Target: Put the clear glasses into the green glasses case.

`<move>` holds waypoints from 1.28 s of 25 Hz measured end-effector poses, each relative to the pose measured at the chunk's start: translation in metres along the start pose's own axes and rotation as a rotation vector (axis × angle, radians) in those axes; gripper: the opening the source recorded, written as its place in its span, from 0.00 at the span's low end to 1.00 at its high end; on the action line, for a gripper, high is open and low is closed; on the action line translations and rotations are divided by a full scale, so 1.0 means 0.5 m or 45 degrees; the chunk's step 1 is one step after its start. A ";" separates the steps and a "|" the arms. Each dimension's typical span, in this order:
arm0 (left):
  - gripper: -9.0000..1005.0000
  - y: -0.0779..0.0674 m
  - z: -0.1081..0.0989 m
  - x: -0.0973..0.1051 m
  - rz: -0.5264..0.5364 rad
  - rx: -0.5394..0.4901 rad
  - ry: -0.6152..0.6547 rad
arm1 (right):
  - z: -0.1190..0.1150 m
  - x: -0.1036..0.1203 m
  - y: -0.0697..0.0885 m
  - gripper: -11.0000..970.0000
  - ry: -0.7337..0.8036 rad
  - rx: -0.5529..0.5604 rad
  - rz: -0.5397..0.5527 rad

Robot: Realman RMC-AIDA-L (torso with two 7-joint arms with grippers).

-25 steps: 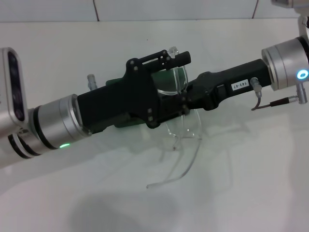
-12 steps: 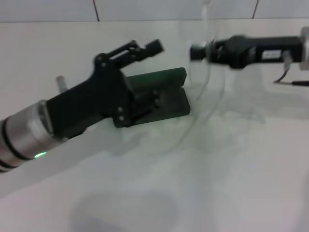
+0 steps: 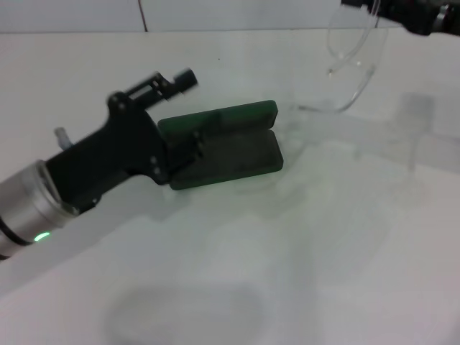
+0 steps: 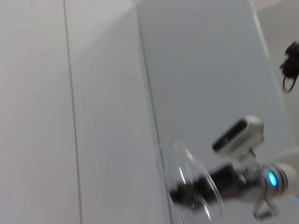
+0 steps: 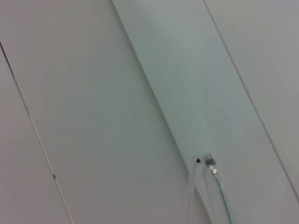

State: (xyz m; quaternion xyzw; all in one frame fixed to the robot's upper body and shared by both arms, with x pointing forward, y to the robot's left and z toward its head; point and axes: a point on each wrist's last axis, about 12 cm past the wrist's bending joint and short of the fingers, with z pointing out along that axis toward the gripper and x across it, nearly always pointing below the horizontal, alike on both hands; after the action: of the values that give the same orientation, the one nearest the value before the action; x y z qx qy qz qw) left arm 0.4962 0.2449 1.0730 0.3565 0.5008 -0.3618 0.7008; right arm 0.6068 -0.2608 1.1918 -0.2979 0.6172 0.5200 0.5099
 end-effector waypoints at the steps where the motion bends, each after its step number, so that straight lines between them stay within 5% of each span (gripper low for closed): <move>1: 0.60 -0.003 0.005 0.005 -0.003 0.035 0.030 | -0.001 -0.002 0.000 0.13 -0.013 0.000 -0.009; 13: 0.60 -0.034 0.124 0.016 -0.015 0.528 0.146 | 0.094 0.017 0.008 0.13 0.065 -0.072 -0.048; 20: 0.60 -0.030 0.144 0.006 -0.001 0.573 0.119 | 0.165 0.060 0.025 0.13 0.268 -0.138 -0.061; 32: 0.60 -0.016 0.140 -0.002 0.010 0.527 0.094 | 0.184 0.080 0.023 0.13 0.470 -0.141 -0.137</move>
State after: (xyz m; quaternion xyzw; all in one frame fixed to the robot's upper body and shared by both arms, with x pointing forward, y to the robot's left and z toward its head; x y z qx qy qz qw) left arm 0.5201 0.1808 1.0899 0.5078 0.4397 -0.4410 0.5953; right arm 0.6138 -0.1640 1.1638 -0.4482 0.6539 0.4616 0.3981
